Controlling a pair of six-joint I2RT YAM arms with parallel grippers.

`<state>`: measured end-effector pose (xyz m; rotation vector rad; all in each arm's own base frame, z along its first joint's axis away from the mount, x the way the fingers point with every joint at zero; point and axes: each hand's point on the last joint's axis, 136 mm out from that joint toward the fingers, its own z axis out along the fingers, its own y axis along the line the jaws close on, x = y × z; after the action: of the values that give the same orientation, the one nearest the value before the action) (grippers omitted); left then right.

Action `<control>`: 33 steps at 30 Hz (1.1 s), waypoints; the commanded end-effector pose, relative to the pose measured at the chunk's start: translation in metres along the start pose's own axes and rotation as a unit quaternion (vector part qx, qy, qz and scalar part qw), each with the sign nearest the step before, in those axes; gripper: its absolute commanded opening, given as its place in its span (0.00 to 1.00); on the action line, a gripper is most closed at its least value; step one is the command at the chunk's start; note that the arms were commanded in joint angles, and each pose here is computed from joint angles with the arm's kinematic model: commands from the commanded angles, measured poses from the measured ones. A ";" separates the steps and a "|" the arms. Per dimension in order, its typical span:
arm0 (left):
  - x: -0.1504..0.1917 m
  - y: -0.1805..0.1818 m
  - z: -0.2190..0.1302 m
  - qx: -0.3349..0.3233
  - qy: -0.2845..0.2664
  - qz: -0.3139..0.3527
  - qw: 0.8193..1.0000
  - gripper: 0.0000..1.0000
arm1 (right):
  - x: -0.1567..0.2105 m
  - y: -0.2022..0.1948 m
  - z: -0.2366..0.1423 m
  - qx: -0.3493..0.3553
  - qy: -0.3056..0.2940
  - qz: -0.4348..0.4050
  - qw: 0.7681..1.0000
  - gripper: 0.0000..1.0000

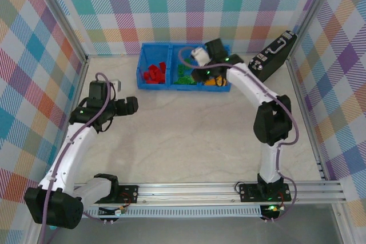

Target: Sort the legos into containers by color

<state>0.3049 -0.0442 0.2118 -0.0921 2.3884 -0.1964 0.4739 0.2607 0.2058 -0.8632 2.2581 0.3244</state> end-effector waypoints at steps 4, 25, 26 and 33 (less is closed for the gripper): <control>-0.007 0.008 0.001 -0.007 -0.033 -0.018 0.999 0.92 | 0.001 -0.064 -0.007 0.076 0.010 0.061 0.995 0.24; -0.007 0.032 -0.017 -0.054 -0.132 -0.044 0.989 0.97 | 0.035 -0.123 0.060 0.137 0.060 0.089 0.985 0.47; -0.006 0.036 -0.015 -0.064 -0.136 -0.051 0.987 0.98 | 0.034 -0.123 0.057 0.138 0.058 0.088 0.985 0.49; -0.012 0.053 -0.002 -0.098 -0.204 -0.058 0.972 1.00 | 0.024 -0.121 0.043 0.138 0.045 0.078 0.986 0.68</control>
<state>0.2993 -0.0038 0.1937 -0.2845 2.1239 -0.0411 0.5658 0.1772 0.1298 -0.5608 2.4478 0.0367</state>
